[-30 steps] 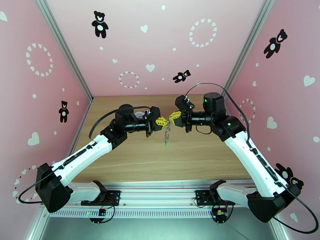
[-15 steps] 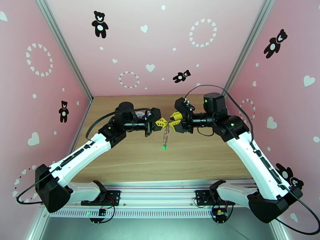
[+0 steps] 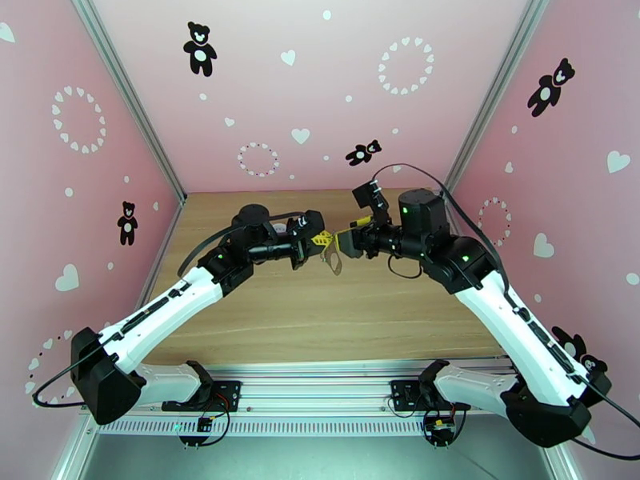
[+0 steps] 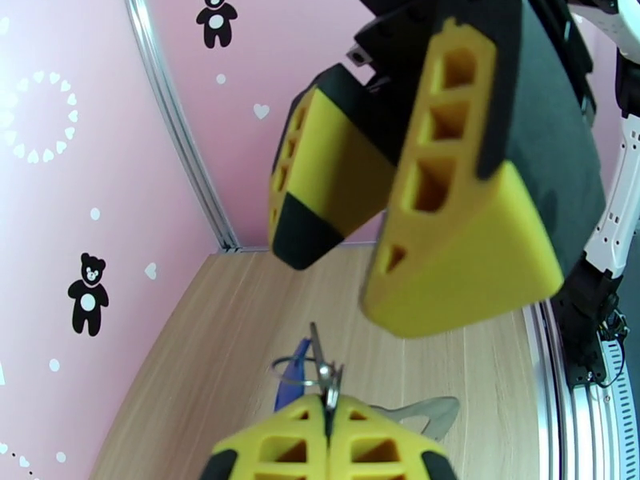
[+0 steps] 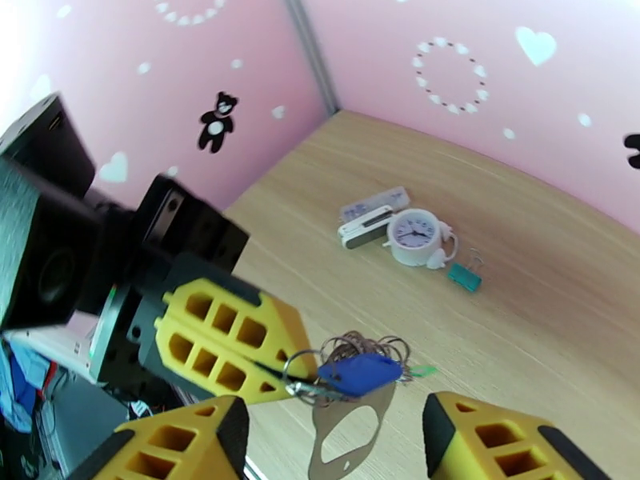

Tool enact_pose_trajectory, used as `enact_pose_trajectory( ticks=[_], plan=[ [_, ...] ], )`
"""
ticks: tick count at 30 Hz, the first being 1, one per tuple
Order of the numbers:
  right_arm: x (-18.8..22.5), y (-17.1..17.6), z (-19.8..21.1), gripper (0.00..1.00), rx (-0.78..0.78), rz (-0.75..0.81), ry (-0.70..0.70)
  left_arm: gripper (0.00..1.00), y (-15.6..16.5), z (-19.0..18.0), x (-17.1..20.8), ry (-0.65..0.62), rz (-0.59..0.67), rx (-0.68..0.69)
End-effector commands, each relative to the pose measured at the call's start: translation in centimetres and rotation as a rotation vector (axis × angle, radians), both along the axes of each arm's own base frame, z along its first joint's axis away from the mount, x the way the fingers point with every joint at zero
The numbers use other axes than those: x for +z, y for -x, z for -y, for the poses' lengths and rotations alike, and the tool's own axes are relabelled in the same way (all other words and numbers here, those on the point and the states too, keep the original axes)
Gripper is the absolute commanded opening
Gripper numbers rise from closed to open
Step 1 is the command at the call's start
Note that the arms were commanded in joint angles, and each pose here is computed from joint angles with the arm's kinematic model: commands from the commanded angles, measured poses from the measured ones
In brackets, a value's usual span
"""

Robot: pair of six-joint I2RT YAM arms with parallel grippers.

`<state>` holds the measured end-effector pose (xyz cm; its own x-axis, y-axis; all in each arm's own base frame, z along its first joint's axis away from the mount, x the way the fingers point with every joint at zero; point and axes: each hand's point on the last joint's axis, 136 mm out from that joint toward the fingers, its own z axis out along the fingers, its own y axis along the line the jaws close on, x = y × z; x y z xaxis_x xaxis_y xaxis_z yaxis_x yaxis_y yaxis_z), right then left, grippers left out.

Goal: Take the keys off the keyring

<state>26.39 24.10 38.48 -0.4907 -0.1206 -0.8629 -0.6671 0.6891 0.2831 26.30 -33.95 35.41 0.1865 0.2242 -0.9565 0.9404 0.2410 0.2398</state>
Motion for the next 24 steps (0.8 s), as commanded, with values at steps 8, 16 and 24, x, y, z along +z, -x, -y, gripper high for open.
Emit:
enact_pose_trajectory(
  ticks=[8, 16, 24],
  plan=[
    [-0.6, -2.0, -0.2, 0.68, -0.154, -0.09, 0.035, 0.0, -0.4, 0.9, -0.3, -0.021, 0.019, 0.041],
    [-2.2, -2.3, -0.6, 0.69, -0.166, -0.135, 0.109, 0.0, -0.7, 1.0, 0.0, -0.01, 0.03, 0.054],
    [-3.6, -2.3, -0.7, 0.58, -0.162, -0.159, 0.175, 0.0, -0.8, 1.2, -0.1, -0.014, 0.031, 0.054]
  ],
)
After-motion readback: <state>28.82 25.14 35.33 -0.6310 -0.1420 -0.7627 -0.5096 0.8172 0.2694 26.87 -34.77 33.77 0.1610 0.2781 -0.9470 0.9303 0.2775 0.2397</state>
